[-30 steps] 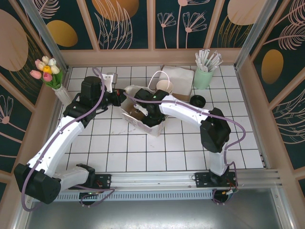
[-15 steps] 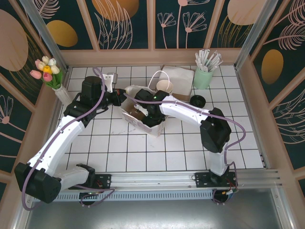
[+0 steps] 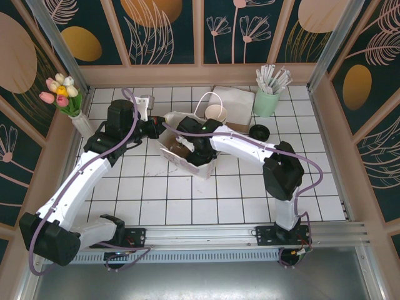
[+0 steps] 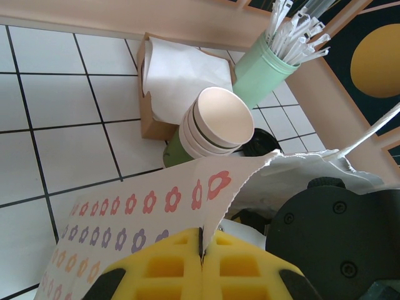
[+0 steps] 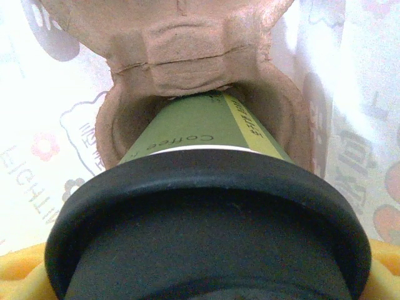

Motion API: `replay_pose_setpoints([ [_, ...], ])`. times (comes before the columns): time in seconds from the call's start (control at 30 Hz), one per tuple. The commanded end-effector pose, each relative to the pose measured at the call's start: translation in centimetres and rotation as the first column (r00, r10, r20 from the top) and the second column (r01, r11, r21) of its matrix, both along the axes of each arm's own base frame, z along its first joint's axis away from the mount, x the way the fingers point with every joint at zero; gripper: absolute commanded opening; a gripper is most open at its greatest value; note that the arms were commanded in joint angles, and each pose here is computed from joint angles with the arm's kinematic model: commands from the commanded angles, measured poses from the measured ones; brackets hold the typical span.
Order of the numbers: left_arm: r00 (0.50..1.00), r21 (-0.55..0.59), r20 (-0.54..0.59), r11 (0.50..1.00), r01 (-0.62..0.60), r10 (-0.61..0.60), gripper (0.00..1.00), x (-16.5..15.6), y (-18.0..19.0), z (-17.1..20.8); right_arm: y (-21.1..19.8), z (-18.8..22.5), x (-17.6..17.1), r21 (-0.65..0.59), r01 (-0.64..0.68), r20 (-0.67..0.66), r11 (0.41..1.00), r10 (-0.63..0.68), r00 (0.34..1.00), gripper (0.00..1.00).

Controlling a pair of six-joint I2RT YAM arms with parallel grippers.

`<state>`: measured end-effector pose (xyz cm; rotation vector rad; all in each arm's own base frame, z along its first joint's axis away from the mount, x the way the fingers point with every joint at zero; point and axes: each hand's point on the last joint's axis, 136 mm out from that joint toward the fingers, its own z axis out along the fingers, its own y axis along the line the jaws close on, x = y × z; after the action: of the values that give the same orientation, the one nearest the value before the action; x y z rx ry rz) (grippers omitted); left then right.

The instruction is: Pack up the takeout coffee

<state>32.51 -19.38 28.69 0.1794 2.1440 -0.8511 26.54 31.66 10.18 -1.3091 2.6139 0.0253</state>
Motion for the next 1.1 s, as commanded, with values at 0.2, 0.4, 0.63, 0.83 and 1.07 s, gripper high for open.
replay_pose_setpoints([
  [0.2, 1.000, -0.017, 0.013, 1.000, 0.007, -0.007, 0.00, -0.1, -0.2, 0.9, -2.5, -6.2, -1.9, -0.129, -0.008, -0.137, 0.992, -0.010, 0.990, 0.40],
  [0.4, 1.000, -0.016, 0.015, 1.000, 0.011, -0.010, 0.00, -0.2, -0.2, 0.8, -3.2, -8.0, -2.7, -0.158, -0.012, -0.178, 0.987, -0.017, 0.984, 0.40],
  [0.63, 1.000, -0.017, 0.020, 1.000, 0.017, -0.016, 0.00, -0.2, -0.2, 1.0, -3.4, -8.9, -3.1, -0.162, -0.016, -0.200, 0.987, -0.017, 0.980, 0.40],
  [0.83, 1.000, -0.016, 0.023, 1.000, 0.017, -0.017, 0.00, -0.3, -0.2, 1.1, -4.1, -9.9, -3.7, -0.202, -0.026, -0.233, 0.979, -0.022, 0.972, 0.40],
  [1.07, 1.000, -0.015, 0.021, 1.000, 0.022, -0.022, 0.00, -0.1, -0.3, 0.9, -4.0, -9.9, -3.6, -0.201, -0.025, -0.232, 0.979, -0.023, 0.973, 0.40],
])
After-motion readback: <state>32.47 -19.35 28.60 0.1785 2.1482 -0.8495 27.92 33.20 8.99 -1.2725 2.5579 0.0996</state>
